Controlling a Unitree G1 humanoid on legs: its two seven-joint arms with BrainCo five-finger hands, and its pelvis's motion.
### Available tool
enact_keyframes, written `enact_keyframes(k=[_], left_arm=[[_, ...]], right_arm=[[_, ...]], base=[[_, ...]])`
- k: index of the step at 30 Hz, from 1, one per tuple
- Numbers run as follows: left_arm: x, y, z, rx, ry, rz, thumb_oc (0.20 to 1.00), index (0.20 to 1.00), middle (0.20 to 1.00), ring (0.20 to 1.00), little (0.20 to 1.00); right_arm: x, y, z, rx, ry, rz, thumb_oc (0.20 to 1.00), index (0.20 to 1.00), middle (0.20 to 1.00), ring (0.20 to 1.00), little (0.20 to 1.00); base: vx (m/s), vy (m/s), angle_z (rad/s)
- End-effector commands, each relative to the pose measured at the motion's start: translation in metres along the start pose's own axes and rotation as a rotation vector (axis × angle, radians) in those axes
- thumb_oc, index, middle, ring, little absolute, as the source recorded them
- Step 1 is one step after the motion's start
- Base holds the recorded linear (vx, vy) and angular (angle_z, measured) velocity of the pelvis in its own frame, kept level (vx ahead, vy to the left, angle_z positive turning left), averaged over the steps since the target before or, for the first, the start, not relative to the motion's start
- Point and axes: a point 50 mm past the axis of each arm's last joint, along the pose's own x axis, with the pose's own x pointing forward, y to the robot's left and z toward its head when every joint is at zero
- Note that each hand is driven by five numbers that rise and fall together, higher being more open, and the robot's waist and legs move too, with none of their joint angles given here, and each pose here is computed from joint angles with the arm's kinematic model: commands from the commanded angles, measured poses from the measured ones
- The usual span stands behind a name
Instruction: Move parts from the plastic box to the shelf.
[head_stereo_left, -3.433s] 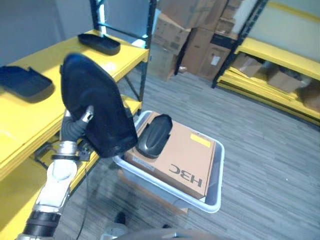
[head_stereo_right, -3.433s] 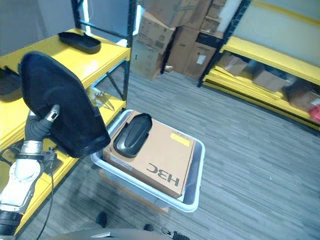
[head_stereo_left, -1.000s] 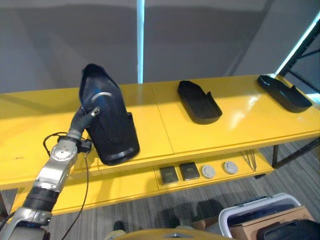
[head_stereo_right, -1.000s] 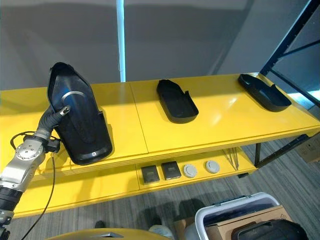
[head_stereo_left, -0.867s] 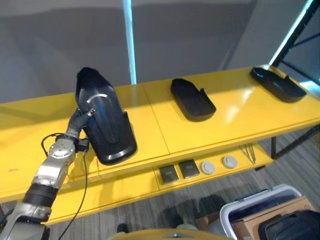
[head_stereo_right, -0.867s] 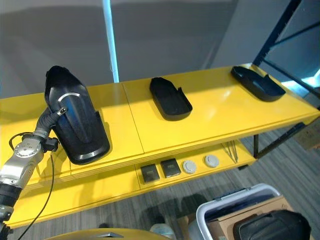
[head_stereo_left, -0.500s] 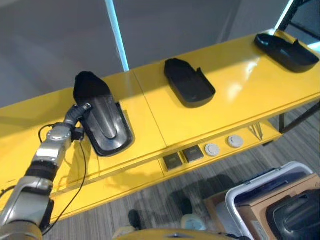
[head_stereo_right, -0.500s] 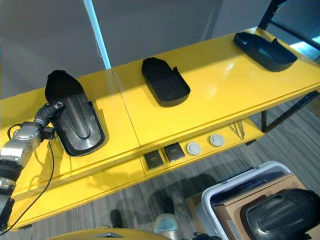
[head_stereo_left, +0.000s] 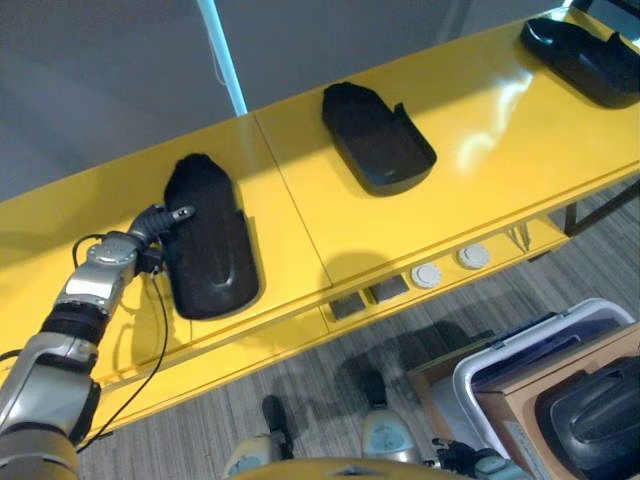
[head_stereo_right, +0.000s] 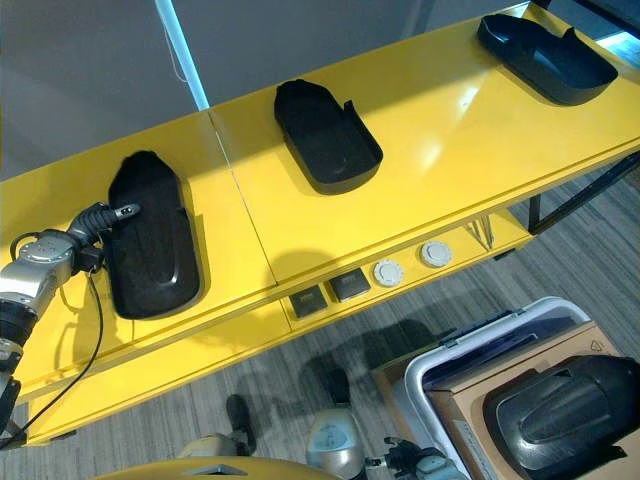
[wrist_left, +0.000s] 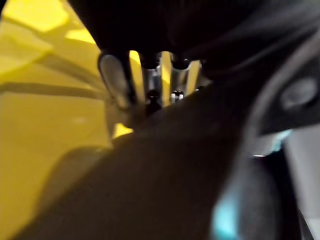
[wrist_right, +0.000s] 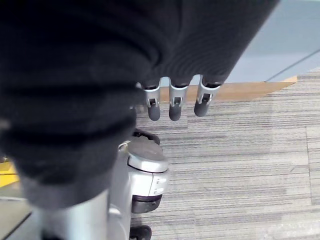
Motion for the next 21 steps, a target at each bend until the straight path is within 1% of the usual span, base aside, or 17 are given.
enact_keyframes(k=[1,4,6,9,10,12,16,17,18,19,21], left_arm=[[0.004,0.022,0.010,0.077,0.049,0.074,1.000,1.000,1.000,1.000,1.000],[0.005,0.022,0.008,0.082,0.059,0.098,1.000,1.000,1.000,1.000,1.000],[0.006,0.021,-0.001,0.057,0.127,0.124,1.000,1.000,1.000,1.000,1.000],[0.007,0.023,-0.007,0.050,0.150,0.174,1.000,1.000,1.000,1.000,1.000],[0.008,0.027,-0.006,0.034,0.131,0.225,1.000,1.000,1.000,1.000,1.000],[0.009,0.029,0.002,0.011,0.082,0.263,1.000,1.000,1.000,1.000,1.000],[0.009,0.029,0.005,0.002,0.063,0.270,1.000,1.000,1.000,1.000,1.000],[0.009,0.031,0.018,-0.051,-0.014,0.289,1.000,1.000,1.000,1.000,1.000],[0.004,0.029,0.064,-0.145,-0.251,0.341,1.000,1.000,1.000,1.000,1.000],[0.002,0.028,0.071,-0.149,-0.293,0.347,1.000,1.000,1.000,1.000,1.000],[-0.002,0.022,0.083,-0.189,-0.381,0.306,1.000,1.000,1.000,1.000,1.000]], right_arm=[[0.004,0.008,0.033,0.007,-0.104,0.018,1.000,1.000,1.000,1.000,1.000],[0.005,0.015,0.029,0.015,-0.094,0.032,1.000,1.000,1.000,1.000,1.000],[0.006,0.022,0.026,0.040,-0.079,0.040,1.000,1.000,1.000,1.000,1.000],[0.007,0.026,0.024,0.048,-0.072,0.051,1.000,1.000,1.000,1.000,1.000],[0.007,0.031,0.021,0.044,-0.064,0.065,1.000,1.000,1.000,1.000,1.000],[0.008,0.036,0.019,0.039,-0.054,0.078,1.000,1.000,1.000,1.000,1.000],[0.008,0.037,0.019,0.036,-0.054,0.082,1.000,1.000,1.000,1.000,1.000],[0.008,0.041,0.017,0.031,-0.049,0.095,1.000,1.000,1.000,1.000,1.000],[0.009,0.049,0.014,0.031,-0.037,0.114,1.000,1.000,1.000,1.000,1.000],[0.010,0.050,0.014,0.035,-0.035,0.113,1.000,1.000,1.000,1.000,1.000],[0.010,0.050,0.015,0.040,-0.036,0.110,1.000,1.000,1.000,1.000,1.000]], base=[[0.04,-0.035,-0.02],[0.04,-0.064,0.00],[0.06,-0.085,0.05],[0.04,-0.043,0.13],[0.02,-0.044,0.04],[0.00,-0.043,-0.01],[0.00,0.000,0.00],[-0.11,-0.108,-0.01],[-0.13,-0.117,0.01],[-0.14,-0.104,0.04],[-0.07,-0.037,0.20]])
